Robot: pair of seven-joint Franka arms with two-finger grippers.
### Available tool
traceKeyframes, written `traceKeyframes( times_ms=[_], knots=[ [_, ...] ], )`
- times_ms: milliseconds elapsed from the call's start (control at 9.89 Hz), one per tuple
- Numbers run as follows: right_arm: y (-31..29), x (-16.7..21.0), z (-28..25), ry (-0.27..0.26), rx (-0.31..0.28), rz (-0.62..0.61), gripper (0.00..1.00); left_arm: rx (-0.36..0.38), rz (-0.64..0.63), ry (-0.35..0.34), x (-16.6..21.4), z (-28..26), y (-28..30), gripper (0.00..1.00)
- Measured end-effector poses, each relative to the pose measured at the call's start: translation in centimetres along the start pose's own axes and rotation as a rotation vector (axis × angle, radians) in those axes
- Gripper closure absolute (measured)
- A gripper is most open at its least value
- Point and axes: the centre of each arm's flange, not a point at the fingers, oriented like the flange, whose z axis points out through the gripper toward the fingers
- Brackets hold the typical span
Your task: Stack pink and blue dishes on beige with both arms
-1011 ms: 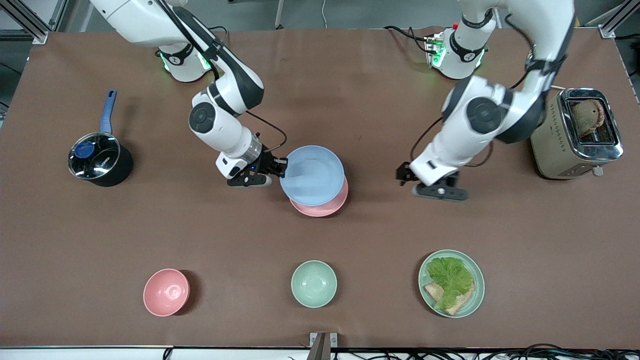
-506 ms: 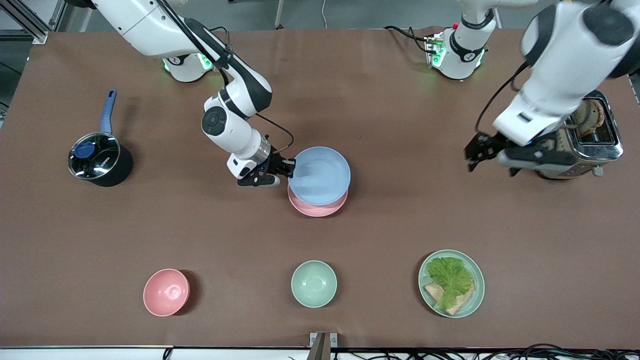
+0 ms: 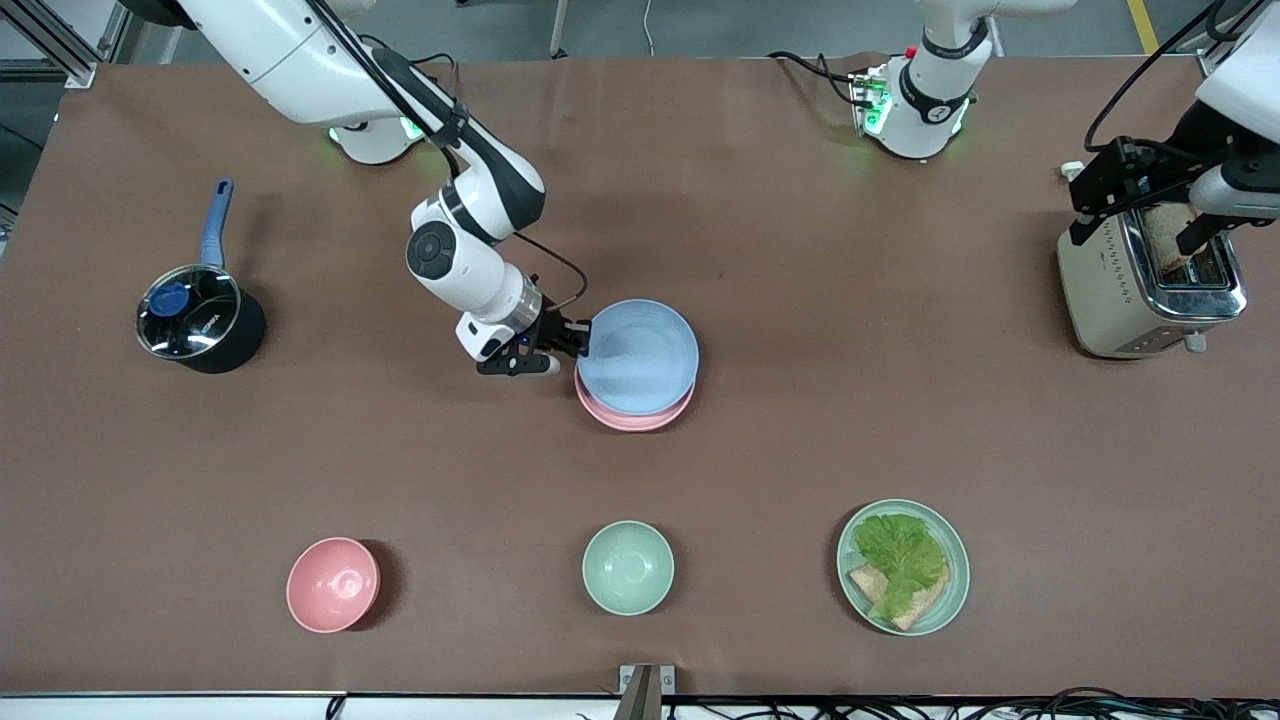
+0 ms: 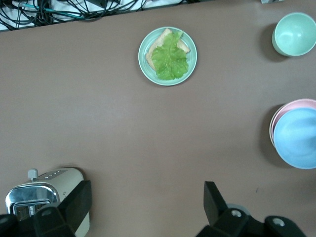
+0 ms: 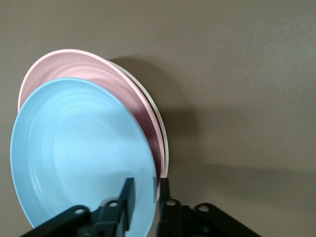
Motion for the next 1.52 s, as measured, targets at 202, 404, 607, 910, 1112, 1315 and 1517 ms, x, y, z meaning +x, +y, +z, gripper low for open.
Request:
traceKeyframes(
  times_ms=[202, 404, 607, 910, 1112, 1315, 1517],
  knots=[
    [-0.5, 1.3, -2.8, 0.019, -0.007, -0.006, 0.36, 0.001, 0.013, -0.03, -0.5, 0.0, -0.8, 0.0],
    [0.1, 3.5, -12.2, 0.033, -0.098, -0.004, 0.08, 0.001, 0.013, -0.039, -0.3, 0.5, -0.7, 0.0],
    [3.4, 5.2, -24.9, 0.094, -0.249, 0.033, 0.0, -0.001, 0.014, -0.044, 0.3, 1.0, -0.7, 0.0],
    [10.3, 7.4, -39.7, 0.158, -0.303, 0.163, 0.0, -0.032, -0.017, -0.042, -0.7, -0.5, -1.8, 0.0],
    [15.9, 8.1, -47.2, 0.122, -0.32, 0.162, 0.0, -0.053, -0.051, -0.033, -2.0, -1.9, -3.5, 0.0],
    [18.2, 7.6, -53.1, 0.115, -0.324, 0.122, 0.0, -0.052, -0.09, -0.048, -2.5, -1.5, -3.2, 0.0],
    [17.7, 7.0, -56.8, 0.115, -0.33, 0.047, 0.0, -0.011, -0.078, -0.055, -2.5, -1.2, -1.5, 0.0]
  ],
)
